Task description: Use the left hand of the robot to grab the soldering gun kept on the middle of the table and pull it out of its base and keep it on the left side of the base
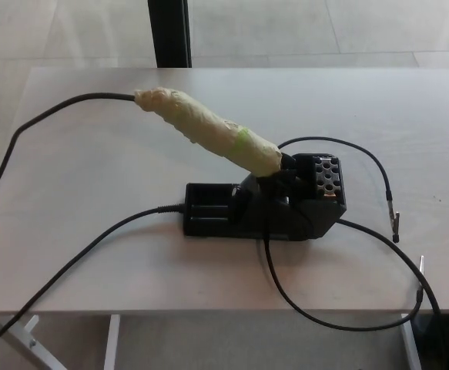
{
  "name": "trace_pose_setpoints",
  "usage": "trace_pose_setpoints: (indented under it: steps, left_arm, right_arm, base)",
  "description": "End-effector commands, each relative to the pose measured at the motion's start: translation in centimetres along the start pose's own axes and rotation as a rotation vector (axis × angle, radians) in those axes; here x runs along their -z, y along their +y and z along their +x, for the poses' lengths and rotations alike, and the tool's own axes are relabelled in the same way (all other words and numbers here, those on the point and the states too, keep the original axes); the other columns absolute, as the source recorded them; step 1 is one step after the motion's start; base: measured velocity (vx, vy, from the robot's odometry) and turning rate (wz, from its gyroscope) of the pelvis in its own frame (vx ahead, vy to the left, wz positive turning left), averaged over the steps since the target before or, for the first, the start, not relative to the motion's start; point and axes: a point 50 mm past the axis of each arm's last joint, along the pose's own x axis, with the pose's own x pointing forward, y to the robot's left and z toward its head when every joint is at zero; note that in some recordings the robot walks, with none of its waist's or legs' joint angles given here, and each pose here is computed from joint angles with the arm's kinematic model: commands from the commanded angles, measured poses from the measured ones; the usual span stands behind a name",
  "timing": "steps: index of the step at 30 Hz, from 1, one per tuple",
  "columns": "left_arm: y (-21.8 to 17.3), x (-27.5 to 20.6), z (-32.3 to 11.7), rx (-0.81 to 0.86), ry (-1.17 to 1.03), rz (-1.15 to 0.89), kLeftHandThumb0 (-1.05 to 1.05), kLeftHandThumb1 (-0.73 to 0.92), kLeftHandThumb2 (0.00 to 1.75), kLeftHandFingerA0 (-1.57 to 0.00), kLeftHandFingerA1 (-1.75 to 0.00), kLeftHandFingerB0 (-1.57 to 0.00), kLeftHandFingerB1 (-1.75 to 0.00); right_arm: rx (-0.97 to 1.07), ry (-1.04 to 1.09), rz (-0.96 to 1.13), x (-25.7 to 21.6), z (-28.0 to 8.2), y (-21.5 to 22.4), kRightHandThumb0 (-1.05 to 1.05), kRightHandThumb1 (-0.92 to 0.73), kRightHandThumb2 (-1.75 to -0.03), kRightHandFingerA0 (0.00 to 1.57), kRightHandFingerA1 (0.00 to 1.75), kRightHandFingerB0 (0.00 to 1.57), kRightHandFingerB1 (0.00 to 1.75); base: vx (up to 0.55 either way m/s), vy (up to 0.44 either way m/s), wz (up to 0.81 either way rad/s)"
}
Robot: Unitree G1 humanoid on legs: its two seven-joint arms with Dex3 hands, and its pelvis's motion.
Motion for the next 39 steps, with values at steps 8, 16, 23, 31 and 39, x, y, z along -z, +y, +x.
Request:
trace_pose_setpoints:
  steps: [8,16,23,31,39]
  left_arm:
    - [7.8,-10.4,-3.2,-0.186,-0.471,-0.429,-0.66,0.68,0.61,-0.53,-0.71,-0.49,-0.52]
    - [12.4,-27.0,-17.5,-0.215,-1.193,-0.321,-0.62,0.71,0.61,-0.21,-0.6,-0.21,-0.42]
    - [7.9,-34.5,-26.5,-0.195,-1.473,0.0,-0.58,0.74,0.62,-0.2,-0.42,-0.17,-0.34]
    - [2.0,-37.9,-31.9,-0.216,-1.598,0.283,-0.72,0.69,0.62,-0.18,-0.54,-0.25,-0.4]
    - [-3.1,-39.2,-36.1,-0.204,-1.757,0.546,-0.6,0.66,0.6,-0.21,-0.56,-0.26,-0.44]
  right_arm:
    - [-0.072,-0.041,0.039,0.1,-0.5,-1.0,-0.62,-0.53,-0.88,0.22,0.57,0.08,0.43]
    - [-0.067,-0.049,0.021,-0.2,-0.4,-1.1,-0.64,-0.53,-0.88,0.23,0.58,0.09,0.43]
    - [-0.064,-0.048,0.019,-0.3,-0.5,-1.3,-0.62,-0.53,-0.88,0.23,0.58,0.1,0.44]
    - [-0.056,-0.037,-0.019,-0.3,-0.5,-1.5,-0.65,-0.54,-0.88,0.26,0.57,0.12,0.43]
    - [-0.055,-0.039,-0.017,-0.4,-0.5,-1.7,-0.64,-0.52,-0.88,0.26,0.59,0.12,0.44]
  base:
    - [0.0,0.0,0.01]
    - [0.0,0.0,0.01]
    - [0.0,0.0,-0.01]
    - [0.0,0.0,0.01]
    - [0.0,0.0,0.0]
